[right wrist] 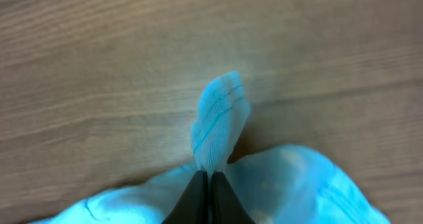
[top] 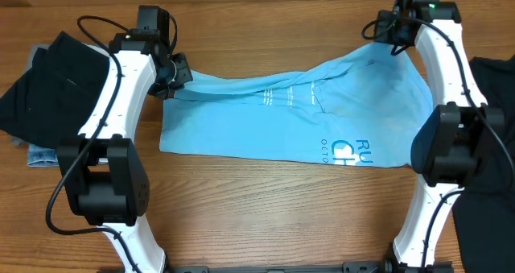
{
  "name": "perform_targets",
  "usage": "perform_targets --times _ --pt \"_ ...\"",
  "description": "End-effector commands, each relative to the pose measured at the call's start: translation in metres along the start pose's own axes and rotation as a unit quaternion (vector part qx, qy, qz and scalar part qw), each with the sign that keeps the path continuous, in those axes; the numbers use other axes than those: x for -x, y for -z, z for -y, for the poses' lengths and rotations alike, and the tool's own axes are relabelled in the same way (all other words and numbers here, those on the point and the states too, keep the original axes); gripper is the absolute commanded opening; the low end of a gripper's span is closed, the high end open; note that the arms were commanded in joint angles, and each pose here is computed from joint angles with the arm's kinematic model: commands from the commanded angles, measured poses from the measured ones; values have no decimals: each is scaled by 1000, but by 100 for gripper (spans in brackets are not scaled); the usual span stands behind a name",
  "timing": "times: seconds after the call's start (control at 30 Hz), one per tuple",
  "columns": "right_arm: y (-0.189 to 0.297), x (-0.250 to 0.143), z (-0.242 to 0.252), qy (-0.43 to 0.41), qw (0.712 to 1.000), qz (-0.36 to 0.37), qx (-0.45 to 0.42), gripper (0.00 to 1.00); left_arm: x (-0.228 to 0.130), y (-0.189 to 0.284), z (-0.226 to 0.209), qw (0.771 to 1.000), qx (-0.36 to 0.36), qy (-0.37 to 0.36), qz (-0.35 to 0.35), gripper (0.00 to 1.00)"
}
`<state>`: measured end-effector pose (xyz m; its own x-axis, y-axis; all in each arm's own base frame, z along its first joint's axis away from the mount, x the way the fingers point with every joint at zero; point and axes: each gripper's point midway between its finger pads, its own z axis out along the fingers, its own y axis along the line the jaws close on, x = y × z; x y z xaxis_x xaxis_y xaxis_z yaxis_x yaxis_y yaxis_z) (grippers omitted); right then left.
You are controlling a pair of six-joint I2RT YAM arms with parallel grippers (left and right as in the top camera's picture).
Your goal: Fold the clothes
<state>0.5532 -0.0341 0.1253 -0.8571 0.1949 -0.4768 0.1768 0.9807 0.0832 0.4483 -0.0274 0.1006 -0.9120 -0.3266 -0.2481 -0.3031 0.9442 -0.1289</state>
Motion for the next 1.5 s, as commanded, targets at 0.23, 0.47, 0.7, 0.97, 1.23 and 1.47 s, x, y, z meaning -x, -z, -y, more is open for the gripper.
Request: perform_targets --times 0.23,0.47,0.7,0.97,1.23,1.47 --pt "51 -21 23 -35 998 -41 -15 4 4 17 -42 999 22 36 -12 4" --pt "73 -46 24 -40 995 -88 -22 4 -4 18 -55 997 17 61 -38 4" --pt "91 -83 27 -53 985 -162 -34 4 -10 18 -47 998 16 50 -45 4" --pt "104 -115 30 -84 969 -228 -51 4 -25 18 -37 997 21 35 -68 4" --pt "116 -135 32 -85 956 -274 -59 4 -44 22 -42 993 37 29 -106 4" --pt "121 -135 35 -89 957 -270 -60 4 -59 27 -56 988 74 25 -134 4"
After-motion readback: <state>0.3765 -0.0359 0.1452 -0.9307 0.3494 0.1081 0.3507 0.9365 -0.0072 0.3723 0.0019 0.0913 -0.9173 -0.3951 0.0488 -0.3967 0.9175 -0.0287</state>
